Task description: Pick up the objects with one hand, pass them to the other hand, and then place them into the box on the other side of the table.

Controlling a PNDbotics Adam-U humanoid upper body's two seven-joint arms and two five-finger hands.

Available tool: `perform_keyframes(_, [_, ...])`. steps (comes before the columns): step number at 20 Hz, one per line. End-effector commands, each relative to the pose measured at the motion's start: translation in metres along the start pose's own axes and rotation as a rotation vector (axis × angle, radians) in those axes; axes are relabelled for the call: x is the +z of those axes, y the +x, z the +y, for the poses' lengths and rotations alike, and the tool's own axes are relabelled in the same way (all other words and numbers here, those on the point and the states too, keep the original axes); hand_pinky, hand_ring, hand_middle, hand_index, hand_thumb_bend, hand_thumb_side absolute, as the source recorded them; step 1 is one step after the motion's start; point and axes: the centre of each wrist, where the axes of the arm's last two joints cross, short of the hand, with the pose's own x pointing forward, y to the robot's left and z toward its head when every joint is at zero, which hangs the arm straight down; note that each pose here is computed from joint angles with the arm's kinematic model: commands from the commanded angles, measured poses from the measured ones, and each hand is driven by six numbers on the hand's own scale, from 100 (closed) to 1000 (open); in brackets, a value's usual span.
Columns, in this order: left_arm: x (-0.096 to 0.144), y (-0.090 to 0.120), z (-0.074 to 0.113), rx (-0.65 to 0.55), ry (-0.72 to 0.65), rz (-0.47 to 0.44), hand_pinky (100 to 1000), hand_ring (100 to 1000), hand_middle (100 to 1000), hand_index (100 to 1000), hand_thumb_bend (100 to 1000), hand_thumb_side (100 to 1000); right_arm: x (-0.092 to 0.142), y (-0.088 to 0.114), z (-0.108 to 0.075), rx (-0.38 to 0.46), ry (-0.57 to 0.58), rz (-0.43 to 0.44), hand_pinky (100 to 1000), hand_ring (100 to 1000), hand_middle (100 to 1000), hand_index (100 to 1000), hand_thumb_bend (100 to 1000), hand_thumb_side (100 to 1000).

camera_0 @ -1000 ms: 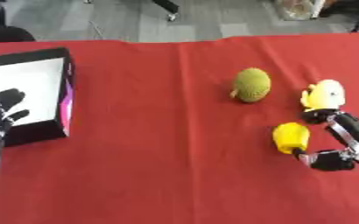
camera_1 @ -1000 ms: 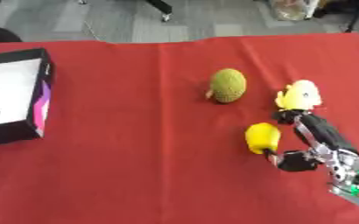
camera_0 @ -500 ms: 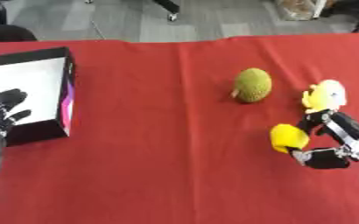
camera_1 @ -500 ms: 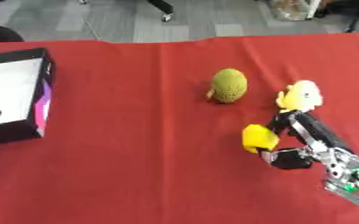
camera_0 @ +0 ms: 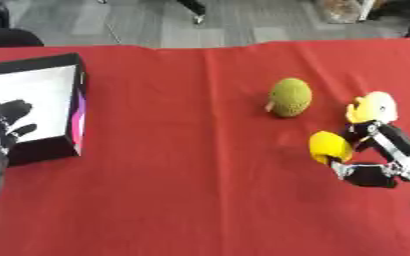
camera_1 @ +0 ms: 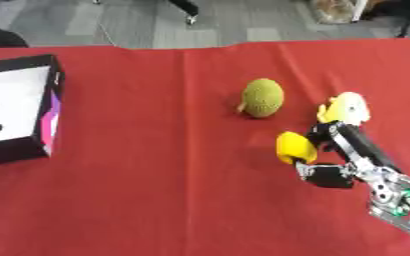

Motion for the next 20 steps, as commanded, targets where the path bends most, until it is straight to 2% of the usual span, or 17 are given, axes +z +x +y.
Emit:
perform_keyframes(1, [-0.004,0.01,0.003,-0.018,-0.01,-0.034,832,917,742,791,118,842,-0.006,0.009,-0.012,0.009,-0.036,-0.07,586,659,405,528,124,100])
perform_keyframes(5, [-0.008,0.022,0.008,-0.043,-0.027,-0.072,832,917,743,792,100,814,-0.018,0.022,-0.022,-0.011,-0.082,-0.171,523,641,404,530,105,100])
perform_keyframes(10, [-0.021,0.061,0.024,-0.137,-0.077,-0.158,829,914,744,795,100,771,-0.029,0.039,-0.029,-0.038,-0.094,-0.277,480,628,402,530,100,100])
perform_keyframes(15, [-0.032,0.102,0.03,-0.26,-0.199,-0.207,826,910,747,800,100,753,-0.037,0.054,-0.027,-0.09,-0.056,-0.319,462,623,400,529,100,100])
perform_keyframes(20, [-0.044,0.141,0.025,-0.396,-0.342,-0.219,822,903,752,810,100,736,-0.042,0.068,-0.025,-0.079,-0.033,-0.364,478,623,401,530,100,100])
